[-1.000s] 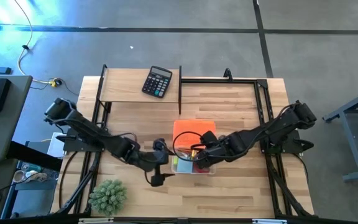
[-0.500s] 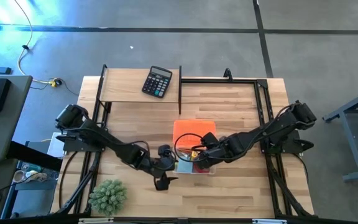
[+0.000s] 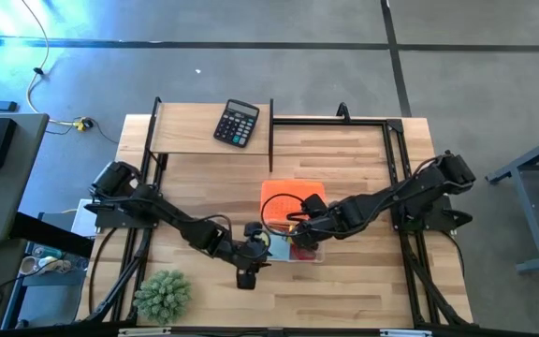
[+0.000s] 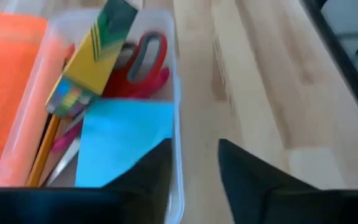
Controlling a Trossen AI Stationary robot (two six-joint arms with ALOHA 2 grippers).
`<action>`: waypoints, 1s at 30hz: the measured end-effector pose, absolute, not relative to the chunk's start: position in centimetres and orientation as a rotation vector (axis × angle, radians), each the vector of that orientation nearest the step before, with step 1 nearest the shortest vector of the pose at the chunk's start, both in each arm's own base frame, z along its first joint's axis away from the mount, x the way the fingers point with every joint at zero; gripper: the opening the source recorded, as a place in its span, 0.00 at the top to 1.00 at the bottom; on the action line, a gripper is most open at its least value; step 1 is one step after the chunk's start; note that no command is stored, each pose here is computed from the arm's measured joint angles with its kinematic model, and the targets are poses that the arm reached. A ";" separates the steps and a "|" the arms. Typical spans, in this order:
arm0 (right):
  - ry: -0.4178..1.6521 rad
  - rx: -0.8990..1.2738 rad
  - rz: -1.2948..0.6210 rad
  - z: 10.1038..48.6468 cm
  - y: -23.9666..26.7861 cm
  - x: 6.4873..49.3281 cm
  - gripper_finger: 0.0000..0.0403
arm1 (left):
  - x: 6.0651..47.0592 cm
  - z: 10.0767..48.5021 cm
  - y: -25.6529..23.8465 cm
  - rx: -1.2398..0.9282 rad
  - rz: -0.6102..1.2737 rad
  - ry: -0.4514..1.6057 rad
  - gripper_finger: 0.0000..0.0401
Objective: Pack school essentials
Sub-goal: Put the crayons box into the supply box
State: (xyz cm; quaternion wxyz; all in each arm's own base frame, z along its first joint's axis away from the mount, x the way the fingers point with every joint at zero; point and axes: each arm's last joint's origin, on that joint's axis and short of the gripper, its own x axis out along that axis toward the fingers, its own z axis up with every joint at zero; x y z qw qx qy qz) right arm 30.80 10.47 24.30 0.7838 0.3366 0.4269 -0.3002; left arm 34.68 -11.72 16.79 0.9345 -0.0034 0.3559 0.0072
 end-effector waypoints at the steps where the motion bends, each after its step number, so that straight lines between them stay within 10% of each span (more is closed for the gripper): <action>1: 0.923 0.729 -0.646 24.3 10.5 30.8 0.39 | 34.9 16.7 -11.6 -0.012 0.017 0.723 0.75; 8: 0.918 0.787 -0.685 23.8 10.7 31.0 0.39 | 35.1 16.0 -11.4 -0.015 0.017 0.739 0.98; 30: 1.016 0.886 -0.724 21.4 11.5 31.8 0.39 | 35.3 14.6 -11.3 -0.073 0.014 0.790 1.00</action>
